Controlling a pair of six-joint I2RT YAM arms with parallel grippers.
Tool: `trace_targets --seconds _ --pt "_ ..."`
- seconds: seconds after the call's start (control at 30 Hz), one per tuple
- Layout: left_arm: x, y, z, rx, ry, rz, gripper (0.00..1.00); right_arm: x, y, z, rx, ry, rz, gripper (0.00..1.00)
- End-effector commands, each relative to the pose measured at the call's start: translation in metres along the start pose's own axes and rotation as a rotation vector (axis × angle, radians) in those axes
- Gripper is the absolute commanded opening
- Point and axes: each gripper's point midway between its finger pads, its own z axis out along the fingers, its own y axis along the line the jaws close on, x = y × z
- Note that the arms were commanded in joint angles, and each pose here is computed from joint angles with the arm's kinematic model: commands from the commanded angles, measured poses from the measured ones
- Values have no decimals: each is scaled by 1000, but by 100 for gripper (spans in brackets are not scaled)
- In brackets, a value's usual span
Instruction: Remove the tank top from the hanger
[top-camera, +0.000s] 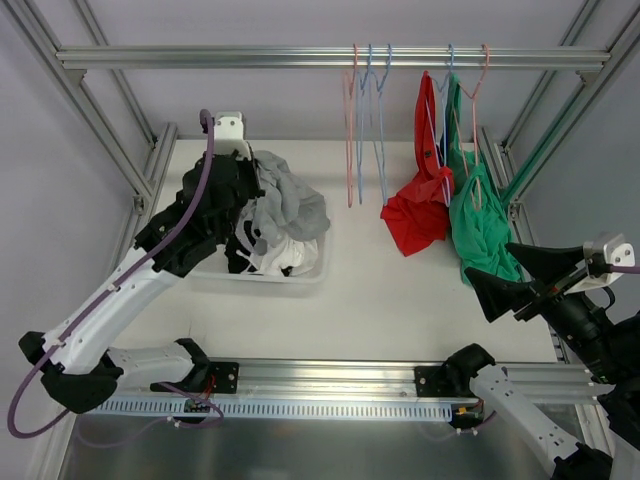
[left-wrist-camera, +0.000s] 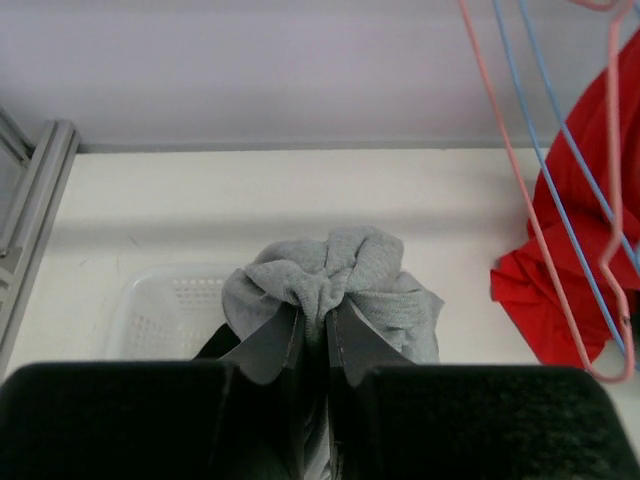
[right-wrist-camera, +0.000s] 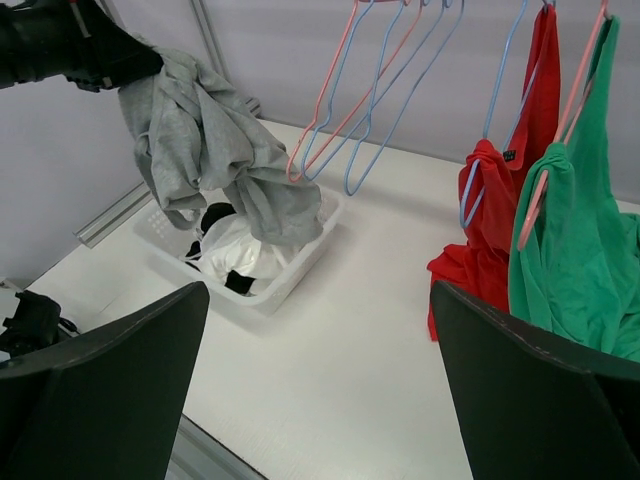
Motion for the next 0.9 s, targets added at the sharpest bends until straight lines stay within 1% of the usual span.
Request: trace_targets --seconds 0.0,0.07,0.17,0.2,0.3,0.33,0.4,0.43,0.5,0.53,0.6,0.63,0.67,0.7,0.73,0.77,0.8,0.83,0.87 --pt "22 9 27 27 73 -94 0 -9 6 13 -32 -21 13 99" --pt "37 21 40 -7 110 -126 0 -8 7 15 -37 -18 15 100" --pt "61 49 55 -92 165 -173 0 -6 9 17 -46 -15 18 99" --pt "73 62 58 -132 187 -182 0 -7 9 19 -48 -16 17 99" --pt "98 84 67 -222 231 -197 0 -3 8 24 -48 -5 17 99" --pt "111 98 77 -281 260 -190 0 -1 10 26 -57 -1 21 99" --pt "129 108 89 -308 310 -202 0 3 11 33 -67 15 26 99" --pt "147 119 102 -339 359 -209 0 3 13 36 -78 21 30 100" --pt "165 120 114 -342 408 -230 0 6 14 44 -83 41 35 100" --pt "182 122 121 -362 448 -224 0 6 15 45 -90 44 36 100" --pt "201 125 123 -387 488 -223 0 7 17 49 -100 51 37 100" --pt "211 125 121 -401 504 -251 0 8 17 53 -100 60 37 99" --pt "229 129 113 -432 534 -258 0 7 16 55 -98 63 31 99" --pt "238 133 107 -465 540 -278 0 7 14 57 -91 63 26 100" --pt "244 135 100 -502 530 -330 0 7 7 65 -52 77 22 100" --pt "263 141 89 -541 560 -331 0 6 2 70 -22 82 14 100" --pt "268 146 85 -574 554 -338 0 6 -4 74 11 97 11 99" --pt "272 147 80 -595 549 -369 0 -1 -21 86 113 106 6 100" --pt "280 150 74 -614 561 -370 0 -3 -30 91 161 120 0 99"
